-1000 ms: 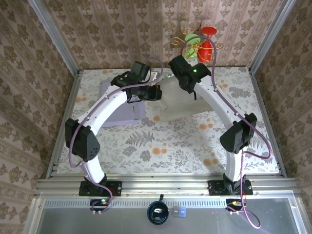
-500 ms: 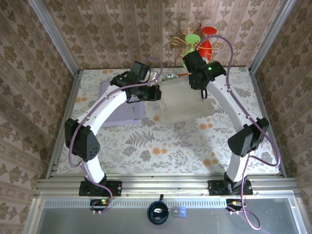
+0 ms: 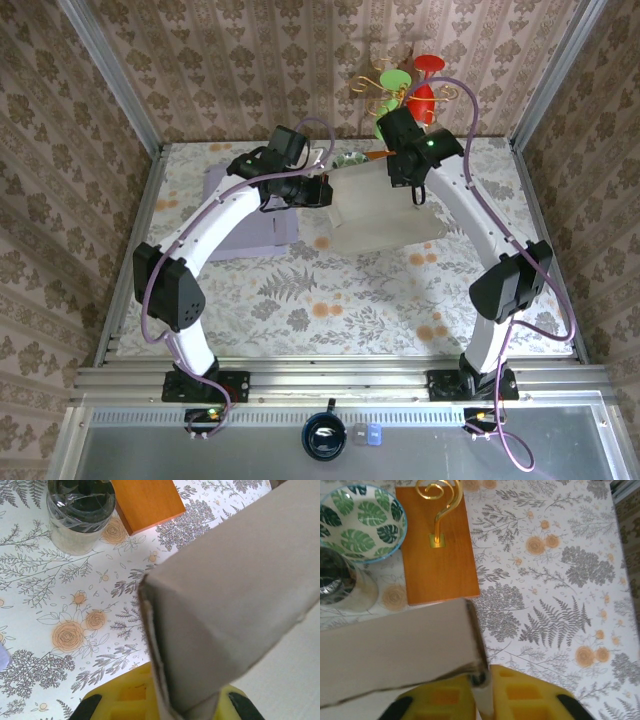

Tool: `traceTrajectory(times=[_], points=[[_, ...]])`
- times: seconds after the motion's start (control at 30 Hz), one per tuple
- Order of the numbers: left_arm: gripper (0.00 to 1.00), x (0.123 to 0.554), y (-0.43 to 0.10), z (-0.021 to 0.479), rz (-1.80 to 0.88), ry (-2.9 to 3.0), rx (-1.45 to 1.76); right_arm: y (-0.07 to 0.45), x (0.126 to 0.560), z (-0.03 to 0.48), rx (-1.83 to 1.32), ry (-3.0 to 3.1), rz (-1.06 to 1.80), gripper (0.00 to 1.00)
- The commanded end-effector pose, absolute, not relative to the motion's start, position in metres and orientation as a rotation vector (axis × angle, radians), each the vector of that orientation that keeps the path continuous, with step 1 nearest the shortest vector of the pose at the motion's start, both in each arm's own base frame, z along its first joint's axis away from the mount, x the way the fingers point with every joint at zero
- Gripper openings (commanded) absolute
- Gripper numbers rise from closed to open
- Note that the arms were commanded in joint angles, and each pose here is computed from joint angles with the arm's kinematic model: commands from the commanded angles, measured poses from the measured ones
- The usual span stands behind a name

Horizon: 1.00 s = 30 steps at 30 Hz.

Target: Fold the paper box

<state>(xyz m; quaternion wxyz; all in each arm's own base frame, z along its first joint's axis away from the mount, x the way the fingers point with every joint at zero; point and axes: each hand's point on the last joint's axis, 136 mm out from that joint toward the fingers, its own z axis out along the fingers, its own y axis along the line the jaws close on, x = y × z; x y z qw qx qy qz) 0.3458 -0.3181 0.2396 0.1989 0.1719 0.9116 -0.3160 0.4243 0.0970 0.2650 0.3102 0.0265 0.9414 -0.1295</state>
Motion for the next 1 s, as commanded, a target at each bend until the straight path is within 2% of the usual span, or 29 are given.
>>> traceTrajectory(times=[0.0, 0.07, 0.27, 0.53, 0.7, 0.83, 0.97], points=[[0.0, 0.347, -0.317, 0.249, -0.901, 2.545, 0.467, 0.076, 0.427, 0.265, 0.121, 2.434, -0.549, 0.05], [0.0, 0.347, -0.317, 0.249, -0.904, 2.547, 0.466, 0.073, 0.427, 0.272, 0.116, 2.395, -0.653, 0.0], [0.0, 0.35, -0.32, 0.251, -0.911, 2.541, 0.467, 0.078, 0.429, 0.283, 0.029, 2.306, -0.931, 0.0], [0.0, 0.351, -0.318, 0.248, -0.905, 2.552, 0.461, 0.1, 0.431, 0.283, 0.004, 2.353, -0.689, 0.0], [0.0, 0.352, -0.315, 0.233, -0.873, 2.58, 0.438, 0.101, 0.413, 0.281, 0.112, 2.363, -0.602, 0.0], [0.1, 0.352, -0.314, 0.208, -0.84, 2.605, 0.405, 0.105, 0.395, 0.262, 0.175, 2.343, -0.554, 0.0], [0.12, 0.352, -0.314, 0.177, -0.783, 2.624, 0.395, 0.108, 0.38, 0.229, 0.23, 2.372, -0.545, 0.0]])
